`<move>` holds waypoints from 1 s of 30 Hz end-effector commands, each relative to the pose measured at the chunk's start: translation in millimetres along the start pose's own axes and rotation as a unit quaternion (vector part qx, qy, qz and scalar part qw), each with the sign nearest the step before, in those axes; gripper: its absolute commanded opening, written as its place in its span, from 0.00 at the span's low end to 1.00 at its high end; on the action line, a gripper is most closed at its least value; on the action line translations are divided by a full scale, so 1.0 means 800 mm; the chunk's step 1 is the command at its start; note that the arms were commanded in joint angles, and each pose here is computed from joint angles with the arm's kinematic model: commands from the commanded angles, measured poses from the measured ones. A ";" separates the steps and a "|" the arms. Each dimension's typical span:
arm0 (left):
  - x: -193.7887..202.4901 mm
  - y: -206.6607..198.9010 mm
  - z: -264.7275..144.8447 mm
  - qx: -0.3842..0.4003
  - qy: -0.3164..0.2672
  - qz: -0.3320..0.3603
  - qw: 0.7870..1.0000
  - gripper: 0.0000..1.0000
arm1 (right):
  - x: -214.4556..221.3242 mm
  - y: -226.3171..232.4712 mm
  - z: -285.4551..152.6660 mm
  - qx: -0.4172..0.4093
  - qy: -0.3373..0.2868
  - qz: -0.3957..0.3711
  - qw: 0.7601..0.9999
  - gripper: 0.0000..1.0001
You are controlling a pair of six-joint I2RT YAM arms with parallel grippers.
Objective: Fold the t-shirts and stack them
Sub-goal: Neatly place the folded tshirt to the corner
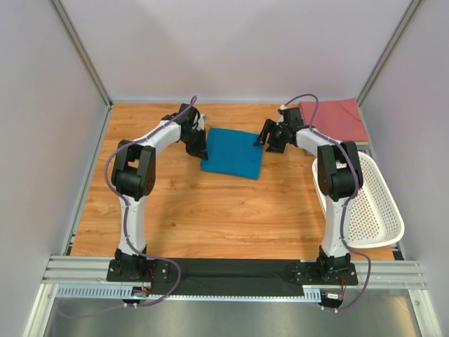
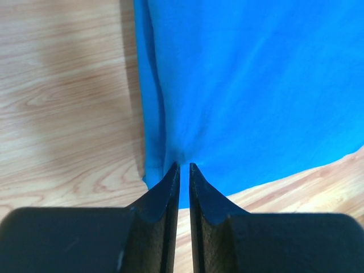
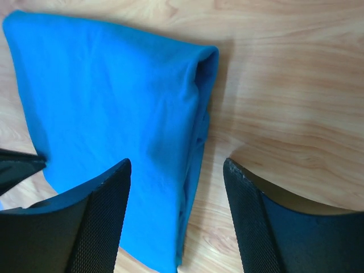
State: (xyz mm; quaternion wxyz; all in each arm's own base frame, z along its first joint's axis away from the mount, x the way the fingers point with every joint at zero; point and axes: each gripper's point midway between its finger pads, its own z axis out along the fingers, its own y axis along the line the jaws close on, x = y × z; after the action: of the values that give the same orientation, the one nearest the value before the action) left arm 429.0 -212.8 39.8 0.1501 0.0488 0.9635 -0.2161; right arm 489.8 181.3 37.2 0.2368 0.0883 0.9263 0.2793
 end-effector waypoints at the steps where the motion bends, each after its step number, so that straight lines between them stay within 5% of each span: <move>1: -0.039 -0.026 -0.029 0.026 -0.041 0.009 0.999 0.18 | 0.003 -0.010 0.011 0.001 -0.030 0.028 0.999 0.68; 12: -0.032 0.048 0.020 -0.011 -0.004 -0.042 0.999 0.18 | 0.021 -0.030 0.030 0.039 -0.053 0.062 0.996 0.70; 30: -0.014 0.045 0.012 0.000 -0.005 -0.056 0.998 0.18 | 0.053 -0.026 0.035 0.034 -0.019 0.055 0.998 0.66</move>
State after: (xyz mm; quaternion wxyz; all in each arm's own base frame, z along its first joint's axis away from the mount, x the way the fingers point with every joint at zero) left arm 464.2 -189.0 22.6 0.1602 -0.0030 0.9573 -0.2406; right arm 506.3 198.0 38.8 0.3098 0.1400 0.8882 0.3090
